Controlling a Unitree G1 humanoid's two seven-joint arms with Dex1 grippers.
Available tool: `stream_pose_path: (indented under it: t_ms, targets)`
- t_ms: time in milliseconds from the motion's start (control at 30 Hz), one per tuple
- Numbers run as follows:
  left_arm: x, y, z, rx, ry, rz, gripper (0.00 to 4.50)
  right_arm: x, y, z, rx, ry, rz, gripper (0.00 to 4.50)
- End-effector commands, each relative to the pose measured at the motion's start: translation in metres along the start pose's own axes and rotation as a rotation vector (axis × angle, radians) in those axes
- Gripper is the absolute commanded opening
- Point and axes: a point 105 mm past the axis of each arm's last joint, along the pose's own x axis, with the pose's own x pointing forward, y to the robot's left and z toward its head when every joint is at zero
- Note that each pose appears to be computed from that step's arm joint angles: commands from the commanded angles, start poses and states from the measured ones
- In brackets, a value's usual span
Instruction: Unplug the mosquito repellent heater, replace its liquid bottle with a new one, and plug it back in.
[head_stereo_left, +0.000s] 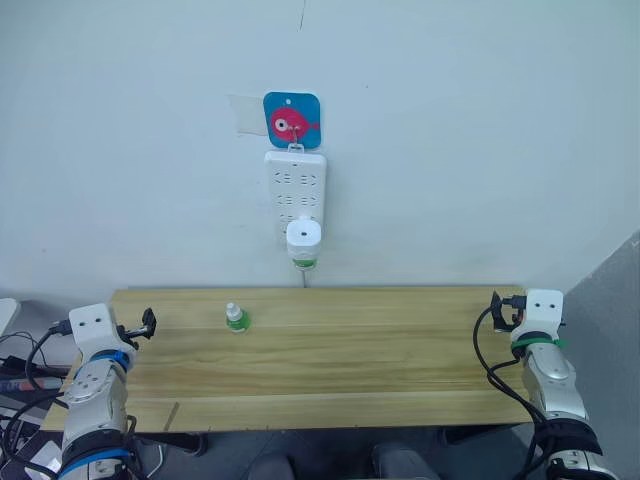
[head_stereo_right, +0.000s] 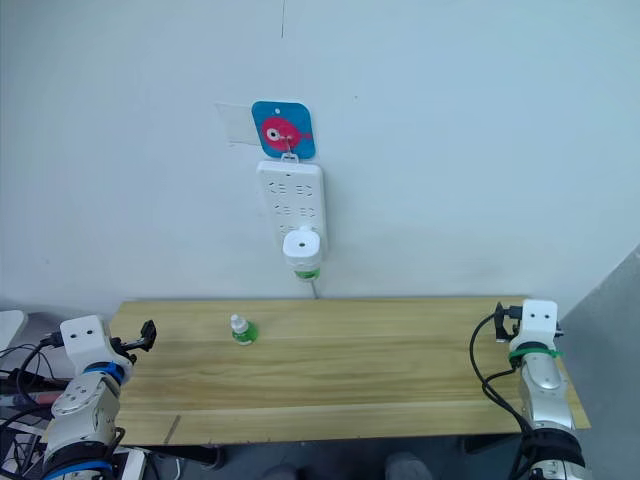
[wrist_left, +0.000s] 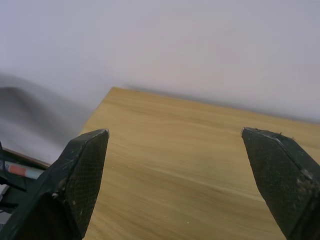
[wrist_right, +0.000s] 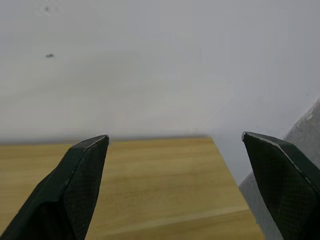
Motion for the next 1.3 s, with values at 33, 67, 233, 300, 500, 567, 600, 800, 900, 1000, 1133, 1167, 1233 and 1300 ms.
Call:
stream_pose_path:
  t_ms: [33,67,233,300,500,567,600,800,900,1000,1133,1167,1233,1300]
  targets:
    - [0.000,0.003,0.017,-0.015,-0.062,0.002,4.50,0.003,-0.004,0.018,-0.007,-0.062,0.000,4.48]
    - [0.000,0.003,0.016,-0.018,-0.060,0.002,4.50,0.003,-0.005,0.018,-0.007,-0.061,0.000,4.48]
    - [-0.012,-0.009,0.041,0.022,-0.100,-0.176,4.50,-0.006,0.014,0.043,0.012,-0.124,0.134,4.48]
    - [-0.022,-0.023,0.067,0.050,-0.139,-0.321,4.50,-0.019,0.031,0.063,0.020,-0.170,0.272,4.48]
    - [-0.050,-0.062,0.137,0.115,-0.214,-0.678,4.50,-0.075,0.086,0.123,0.091,-0.269,0.695,4.48]
    - [-0.058,-0.079,0.155,0.121,-0.230,-0.791,3.89,-0.090,0.100,0.140,0.110,-0.293,0.804,4.50]
    - [-0.062,-0.092,0.164,0.135,-0.237,-0.863,3.56,-0.097,0.108,0.149,0.120,-0.307,0.859,4.50]
    - [-0.065,-0.157,0.200,0.281,-0.275,-1.119,2.67,-0.124,0.147,0.184,0.131,-0.339,1.086,4.50]
    - [-0.056,-0.179,0.209,0.319,-0.292,-1.185,2.67,-0.135,0.160,0.192,0.129,-0.344,1.156,4.50]
    - [-0.044,-0.193,0.214,0.361,-0.307,-1.214,2.67,-0.140,0.166,0.194,0.123,-0.342,1.180,4.50]
    - [-0.030,-0.209,0.225,0.373,-0.341,-1.225,2.67,-0.138,0.165,0.196,0.106,-0.354,1.152,4.50]
    - [-0.029,-0.211,0.225,0.382,-0.338,-1.238,2.67,-0.137,0.164,0.196,0.106,-0.353,1.144,4.50]
    - [-0.028,-0.214,0.224,0.391,-0.336,-1.259,2.67,-0.138,0.162,0.196,0.109,-0.353,1.131,4.50]
    - [-0.026,-0.218,0.223,0.401,-0.334,-1.273,2.67,-0.139,0.161,0.197,0.110,-0.353,1.125,4.50]
